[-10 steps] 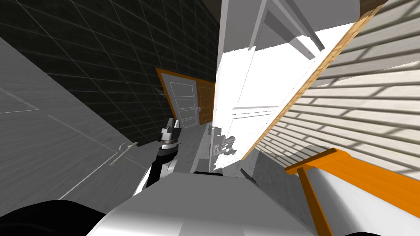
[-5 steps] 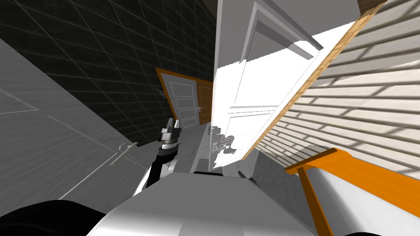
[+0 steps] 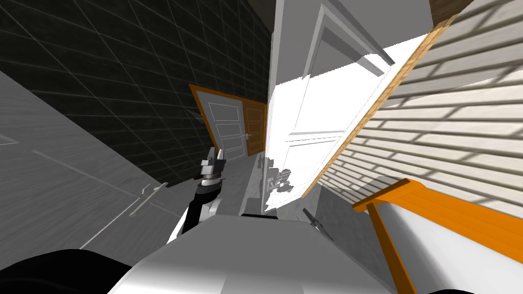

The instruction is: Push the door open

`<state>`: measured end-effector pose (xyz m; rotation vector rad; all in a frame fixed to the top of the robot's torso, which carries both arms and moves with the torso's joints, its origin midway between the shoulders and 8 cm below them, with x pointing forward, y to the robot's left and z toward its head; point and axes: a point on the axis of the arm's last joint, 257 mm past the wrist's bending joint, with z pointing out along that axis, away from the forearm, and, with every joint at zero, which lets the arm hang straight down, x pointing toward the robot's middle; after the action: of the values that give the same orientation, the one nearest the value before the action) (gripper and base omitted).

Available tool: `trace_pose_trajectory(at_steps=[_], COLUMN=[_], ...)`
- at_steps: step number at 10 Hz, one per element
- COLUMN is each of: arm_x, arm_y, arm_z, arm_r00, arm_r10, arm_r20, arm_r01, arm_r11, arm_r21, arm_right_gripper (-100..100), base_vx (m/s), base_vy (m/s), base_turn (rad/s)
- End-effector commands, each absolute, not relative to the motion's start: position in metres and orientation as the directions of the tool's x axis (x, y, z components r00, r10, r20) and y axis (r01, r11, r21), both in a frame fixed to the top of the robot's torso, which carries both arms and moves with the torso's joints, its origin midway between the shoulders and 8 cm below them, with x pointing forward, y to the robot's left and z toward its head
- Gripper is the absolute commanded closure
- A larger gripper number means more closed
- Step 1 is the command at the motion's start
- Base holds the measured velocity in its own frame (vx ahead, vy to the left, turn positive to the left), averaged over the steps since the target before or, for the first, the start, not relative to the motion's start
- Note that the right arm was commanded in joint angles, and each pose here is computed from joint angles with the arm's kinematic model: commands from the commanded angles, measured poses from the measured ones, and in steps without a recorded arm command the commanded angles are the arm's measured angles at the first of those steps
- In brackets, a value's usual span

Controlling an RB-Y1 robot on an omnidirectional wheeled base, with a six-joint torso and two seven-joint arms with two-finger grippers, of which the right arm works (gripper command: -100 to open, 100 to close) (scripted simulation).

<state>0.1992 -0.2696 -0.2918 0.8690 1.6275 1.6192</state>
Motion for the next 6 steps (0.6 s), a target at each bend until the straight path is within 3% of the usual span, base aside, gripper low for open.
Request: trace_pose_trajectory(at_steps=[1, 4, 6], arm_x=[0.202, 0.207, 0.206], arm_y=[-0.280, -0.302, -0.304], arm_z=[-0.292, -0.292, -0.293], arm_r00=[-0.512, -0.430, -0.422], arm_r10=[0.859, 0.903, 0.907], arm_r20=[-0.007, -0.004, -0.003], arm_r01=[-0.001, 0.000, -0.001], arm_r11=[0.008, 0.005, 0.003], arm_r21=[1.000, 1.000, 1.000], arm_right_gripper=[-100, -100, -100], base_vx=[0.042, 0.023, 0.013], base_vy=[0.206, 0.156, 0.097], base_turn=[-0.080, -0.104, -0.038])
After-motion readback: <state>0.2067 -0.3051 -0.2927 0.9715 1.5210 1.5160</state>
